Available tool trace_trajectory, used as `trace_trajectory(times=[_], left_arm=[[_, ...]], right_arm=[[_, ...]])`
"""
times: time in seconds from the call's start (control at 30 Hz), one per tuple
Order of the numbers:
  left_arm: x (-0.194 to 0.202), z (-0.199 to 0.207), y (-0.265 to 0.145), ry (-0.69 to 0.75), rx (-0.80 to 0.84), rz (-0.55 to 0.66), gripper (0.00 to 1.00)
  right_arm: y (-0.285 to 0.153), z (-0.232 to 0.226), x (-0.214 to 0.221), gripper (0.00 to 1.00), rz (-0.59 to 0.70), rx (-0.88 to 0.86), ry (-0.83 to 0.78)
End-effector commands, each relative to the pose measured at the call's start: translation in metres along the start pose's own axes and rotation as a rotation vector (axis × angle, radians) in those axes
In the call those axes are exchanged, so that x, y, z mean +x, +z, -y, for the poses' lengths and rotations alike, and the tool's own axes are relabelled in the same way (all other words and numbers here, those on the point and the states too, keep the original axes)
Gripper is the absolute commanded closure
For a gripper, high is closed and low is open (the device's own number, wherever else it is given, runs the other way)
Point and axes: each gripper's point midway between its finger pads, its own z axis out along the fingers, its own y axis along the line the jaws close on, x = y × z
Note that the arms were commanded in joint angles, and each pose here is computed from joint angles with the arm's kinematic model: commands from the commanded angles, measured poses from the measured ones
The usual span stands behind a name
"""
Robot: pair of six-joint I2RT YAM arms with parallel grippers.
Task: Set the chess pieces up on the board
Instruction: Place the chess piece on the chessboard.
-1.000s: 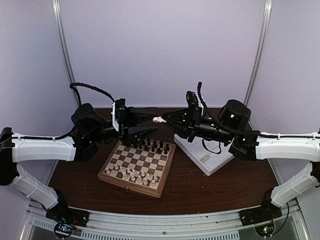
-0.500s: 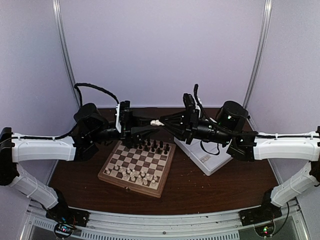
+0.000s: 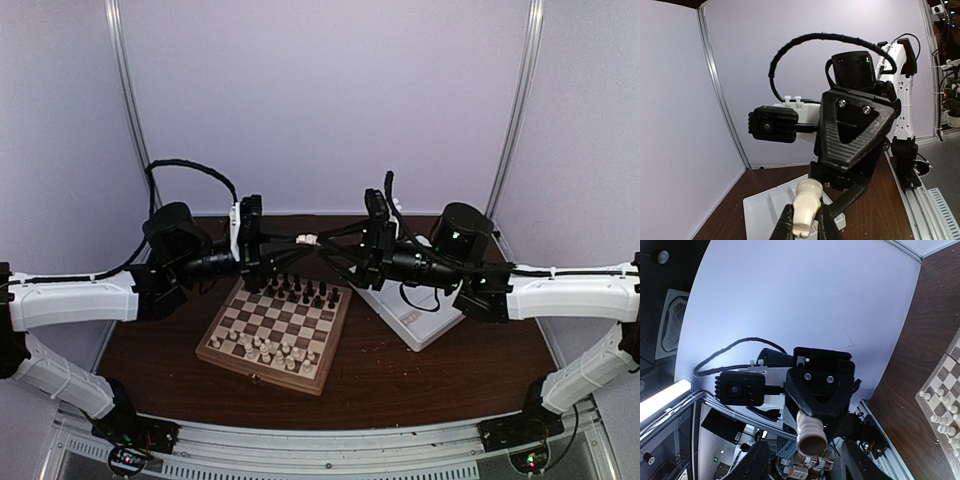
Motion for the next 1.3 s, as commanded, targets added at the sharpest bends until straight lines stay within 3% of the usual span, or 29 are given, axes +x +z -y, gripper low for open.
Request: trace_trajectory(times=[0.0, 0.13, 0.3, 0.57, 0.7, 1.07, 1.27], left_arm=[[0.005, -0.02, -0.02, -0.07, -0.169, -0.11, 1.0], [0.032, -0.03, -0.051, -0.216, -0.325, -0.313, 1.0], [0.066, -0.049, -0.128, -0.472, -0.721, -0.622, 1.0], [0.118, -0.013, -0.199, -0.786, -0.916, -1.004, 1.0], [0.143, -0.001, -0.206, -0.913, -0.882, -1.14, 1.0], [0.162, 0.009, -0.208, -0.947, -0.834, -1.254, 1.0], [0.173, 0.027, -0.21, -1.027, -0.766, -1.426, 1.0]], right_arm=[[-0.013, -0.003, -0.009, 0.44, 0.01, 0.062, -0.094], [-0.038, 0.017, -0.021, 0.39, 0.044, 0.218, -0.163], [-0.068, 0.042, -0.03, 0.37, 0.07, 0.397, -0.235], [-0.085, 0.06, -0.04, 0.37, 0.086, 0.488, -0.254], [-0.084, 0.064, -0.038, 0.37, 0.072, 0.494, -0.249], [-0.097, 0.079, -0.033, 0.38, 0.079, 0.544, -0.242], [-0.097, 0.084, -0.032, 0.38, 0.07, 0.554, -0.242]])
